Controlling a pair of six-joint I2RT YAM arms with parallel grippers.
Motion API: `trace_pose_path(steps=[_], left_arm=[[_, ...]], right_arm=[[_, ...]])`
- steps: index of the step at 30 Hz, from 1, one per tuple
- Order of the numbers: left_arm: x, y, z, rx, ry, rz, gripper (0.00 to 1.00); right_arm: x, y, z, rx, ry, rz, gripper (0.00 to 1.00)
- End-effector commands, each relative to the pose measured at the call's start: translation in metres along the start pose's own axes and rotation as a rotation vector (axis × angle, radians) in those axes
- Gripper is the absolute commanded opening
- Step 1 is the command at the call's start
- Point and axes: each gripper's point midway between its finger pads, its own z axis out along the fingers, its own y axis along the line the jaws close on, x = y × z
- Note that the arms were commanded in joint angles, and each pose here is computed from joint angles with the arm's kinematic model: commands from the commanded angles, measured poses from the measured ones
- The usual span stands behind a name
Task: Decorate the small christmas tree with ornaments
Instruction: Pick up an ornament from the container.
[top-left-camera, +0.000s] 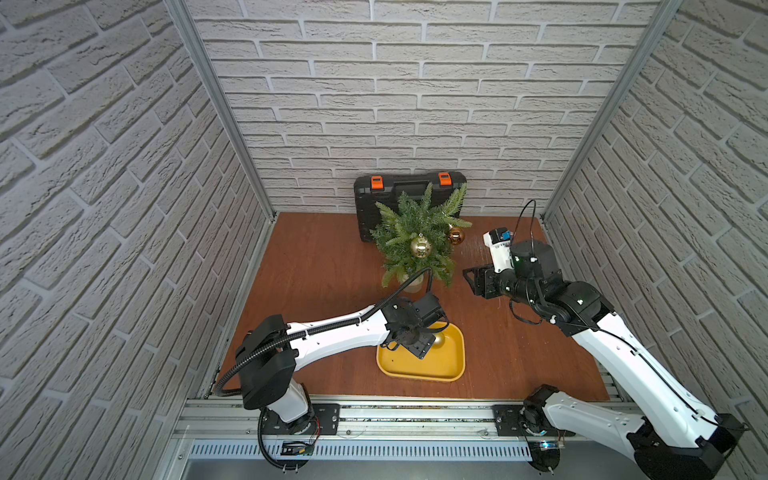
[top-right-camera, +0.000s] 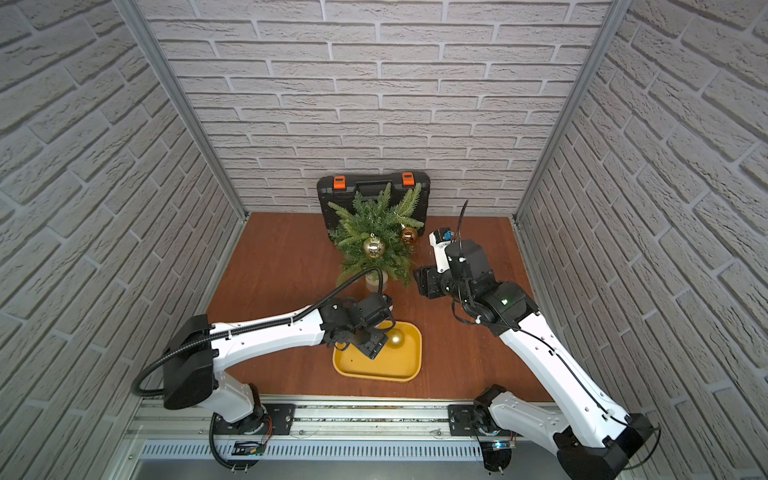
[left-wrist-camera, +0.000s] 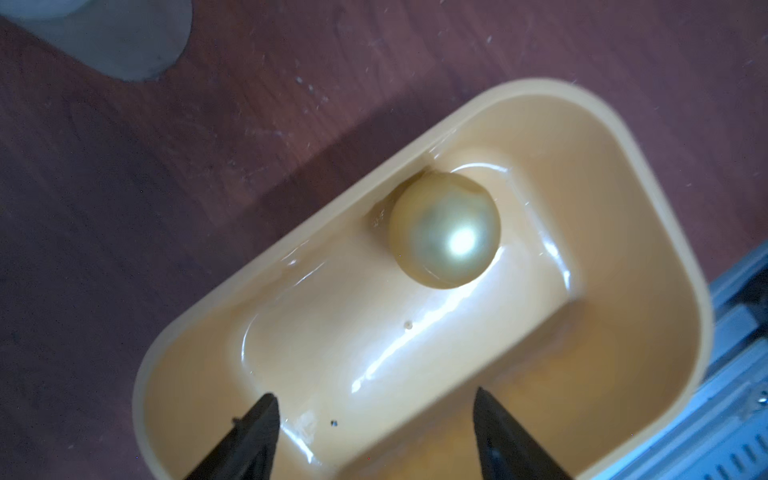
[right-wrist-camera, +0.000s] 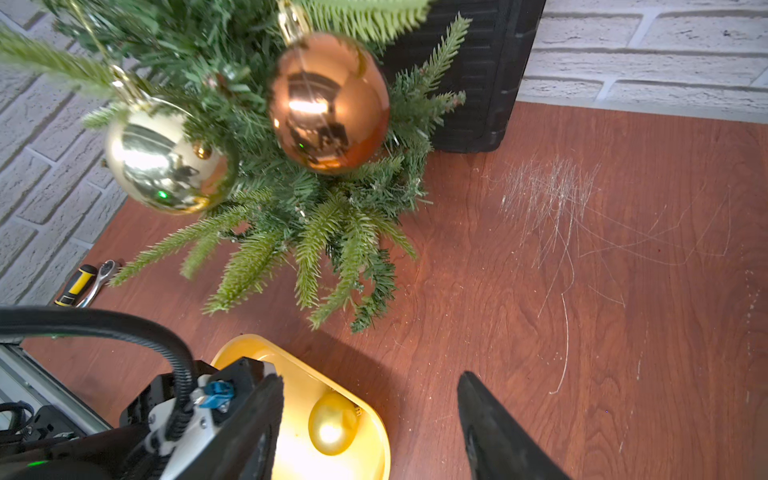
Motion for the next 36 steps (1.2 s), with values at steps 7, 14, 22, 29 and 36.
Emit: trace_pose_path(steps=[7,14,22,29,36], left_arm=[[-0.024,-0.029,0.000,0.127,-0.265,-0.001,0.69],[-0.023,-0.054,0.008,0.108,-0.304,0.019,0.69],[-0.030,-0.059,0.029,0.049,-0.239,-0.134,0.67],[-0.048,-0.067,0.034,0.065,-0.253,-0.227,0.66],[-0.046,-0.056,0.048,-0.045,-0.195,-0.259,0.64]], right_arm=[[-0.006,-0.005,-0.008,0.020,-0.042,0.000,0.67],[-0.001,-0.009,-0.010,0.030,-0.044,0.003,0.67],[0.004,-0.011,-0.013,0.034,-0.046,0.004,0.67],[0.009,-0.010,-0.011,0.024,-0.036,0.005,0.67],[0.009,-0.009,-0.013,0.017,-0.038,0.002,0.67]])
